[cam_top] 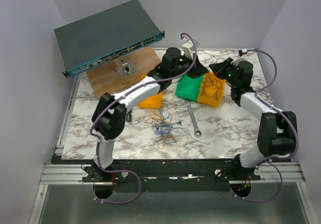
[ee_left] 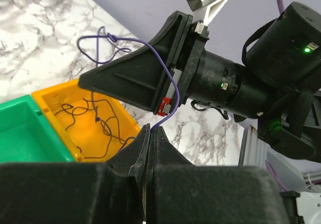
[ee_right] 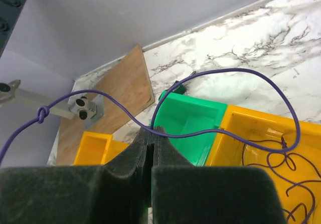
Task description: Untangle the cables
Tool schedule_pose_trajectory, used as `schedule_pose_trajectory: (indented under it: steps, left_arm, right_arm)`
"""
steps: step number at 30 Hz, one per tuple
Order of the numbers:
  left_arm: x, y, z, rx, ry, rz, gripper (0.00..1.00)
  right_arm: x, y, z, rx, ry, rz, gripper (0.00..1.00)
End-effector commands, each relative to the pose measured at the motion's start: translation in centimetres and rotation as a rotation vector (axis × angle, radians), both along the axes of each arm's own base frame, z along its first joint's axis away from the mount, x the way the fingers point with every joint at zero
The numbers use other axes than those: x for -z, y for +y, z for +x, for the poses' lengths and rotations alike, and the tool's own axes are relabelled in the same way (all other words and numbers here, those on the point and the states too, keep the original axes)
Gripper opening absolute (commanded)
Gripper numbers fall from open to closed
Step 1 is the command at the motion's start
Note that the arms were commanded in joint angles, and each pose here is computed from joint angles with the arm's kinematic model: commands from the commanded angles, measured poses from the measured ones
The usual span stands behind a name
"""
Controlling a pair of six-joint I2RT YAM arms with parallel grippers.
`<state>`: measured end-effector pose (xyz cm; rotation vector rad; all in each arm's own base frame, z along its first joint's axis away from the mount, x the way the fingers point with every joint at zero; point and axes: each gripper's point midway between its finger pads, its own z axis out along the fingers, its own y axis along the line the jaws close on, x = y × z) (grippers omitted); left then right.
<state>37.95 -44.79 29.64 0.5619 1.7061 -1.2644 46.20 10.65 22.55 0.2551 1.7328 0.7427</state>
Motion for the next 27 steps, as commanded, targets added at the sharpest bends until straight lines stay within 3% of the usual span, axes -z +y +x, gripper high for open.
schedule_pose_trajectory:
  steps: [1,6,10,20,27]
  left_arm:
    - [2.4,-3.9,2.1,0.034,0.024,0.017,0.0]
    - [6.8,-6.2,4.5,-0.013,0.148,0.122,0.0]
    - [9.6,-6.0,5.7,-0.085,0.221,0.178,0.0]
    - [14.9,-7.2,4.7,-0.102,0.296,0.264,0.0]
    - [16.3,-6.2,4.7,-0.161,0.335,0.292,0.0]
  right_arm:
    - [1.4,0.4,1.7,-0.069,-0.004,0.095,0.01]
    - [3.8,0.2,3.2,-0.112,0.046,0.166,0.01]
    - [5.9,-1.2,3.2,-0.025,0.117,0.114,0.01]
    - [9.9,-4.3,1.9,0.128,0.292,-0.025,0.01]
    - [11.1,-3.5,0.2,0.085,0.343,-0.013,0.01]
